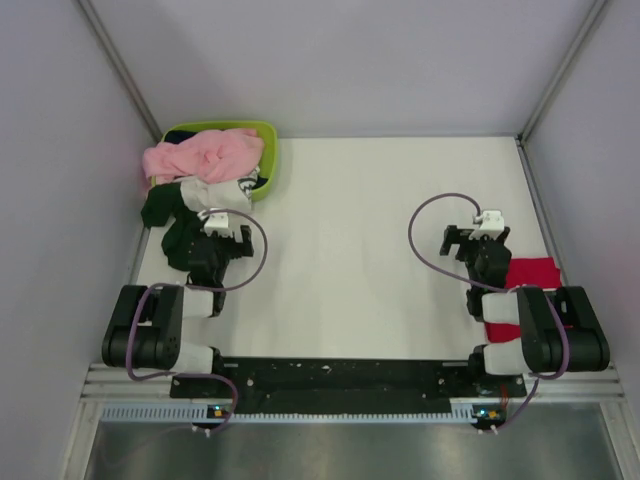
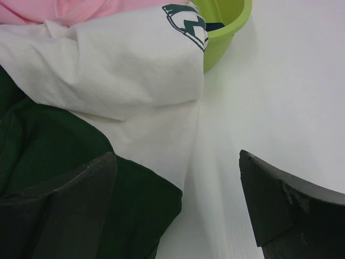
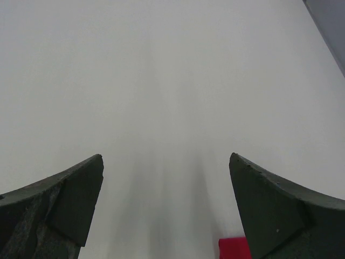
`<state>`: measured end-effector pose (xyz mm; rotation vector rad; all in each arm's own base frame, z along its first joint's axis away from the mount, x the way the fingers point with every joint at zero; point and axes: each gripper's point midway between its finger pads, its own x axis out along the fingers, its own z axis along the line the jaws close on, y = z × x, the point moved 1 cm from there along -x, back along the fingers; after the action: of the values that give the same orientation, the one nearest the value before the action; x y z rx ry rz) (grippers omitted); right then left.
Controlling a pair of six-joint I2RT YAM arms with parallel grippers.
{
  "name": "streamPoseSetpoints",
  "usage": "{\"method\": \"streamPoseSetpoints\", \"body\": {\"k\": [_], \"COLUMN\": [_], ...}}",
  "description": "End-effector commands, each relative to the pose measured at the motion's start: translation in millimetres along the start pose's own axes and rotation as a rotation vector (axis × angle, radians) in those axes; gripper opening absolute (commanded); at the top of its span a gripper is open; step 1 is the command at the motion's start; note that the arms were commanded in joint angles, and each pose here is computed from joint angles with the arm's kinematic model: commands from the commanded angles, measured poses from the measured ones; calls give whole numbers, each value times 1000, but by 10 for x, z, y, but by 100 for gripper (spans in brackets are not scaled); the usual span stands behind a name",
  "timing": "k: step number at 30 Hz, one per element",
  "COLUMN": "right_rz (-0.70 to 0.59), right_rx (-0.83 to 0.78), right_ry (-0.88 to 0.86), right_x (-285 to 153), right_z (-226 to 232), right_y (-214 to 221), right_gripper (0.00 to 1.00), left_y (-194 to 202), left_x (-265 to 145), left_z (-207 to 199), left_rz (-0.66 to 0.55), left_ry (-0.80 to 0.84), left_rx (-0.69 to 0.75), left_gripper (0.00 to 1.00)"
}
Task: Fold and stack the t-shirts
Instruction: Grab crumpled tshirt from bin with the left arm
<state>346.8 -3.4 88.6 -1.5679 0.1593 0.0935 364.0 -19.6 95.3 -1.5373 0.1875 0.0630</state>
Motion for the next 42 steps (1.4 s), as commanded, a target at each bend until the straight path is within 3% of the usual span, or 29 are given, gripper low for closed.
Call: {"method": "streamPoseSetpoints", "body": {"k": [1,9,11,12,15,20,25,28,31,36,38,40,41,42], "right_rz": [-89,-115,-156,-184,-200,-66,15,14,13,20,25,27,25,26], "right_rx": [21,33,72,77,108,193,207,205,221,214,210,205,199,196], "right_ry": [-7,16,-15,-70,-253,-396,-408,-426,-428,-427,-415,-413,-415,-415], "right_x": [47,-110,-188,-232,-308,-282,-262,-270,-245,-247,-252,-272,-285,-296], "right_z": [40,-5,53,142,454,737,834,896,931,980,973,978,986,993], "right_y": [-258,-620,-875,-1037,-1439,-1646,-1614,-1601,-1593,-1615,-1626,-1643,-1661,-1674], "right_gripper": [99,99,99,99,98,97,97,97,97,96,96,96,96,96], "left_y": [-296,-434,-383,-625,-516,-263,-197,-6,220,495,567,592,570,517], "left_x": [43,67,190,325,229,-2,-105,-111,41,180,260,297,304,298], "left_z": [11,43,67,28,-157,-54,135,172,337,277,330,391,380,366], "left_rz": [-117,-124,63,128,495,799,832,876,928,959,963,965,957,951], "left_ry": [4,-18,-25,38,269,343,334,365,291,327,294,268,272,279], "left_rx": [16,10,8,97,207,305,426,480,530,520,526,549,552,542], "left_gripper": [99,98,99,99,99,97,98,99,98,98,93,75,54,27]}}
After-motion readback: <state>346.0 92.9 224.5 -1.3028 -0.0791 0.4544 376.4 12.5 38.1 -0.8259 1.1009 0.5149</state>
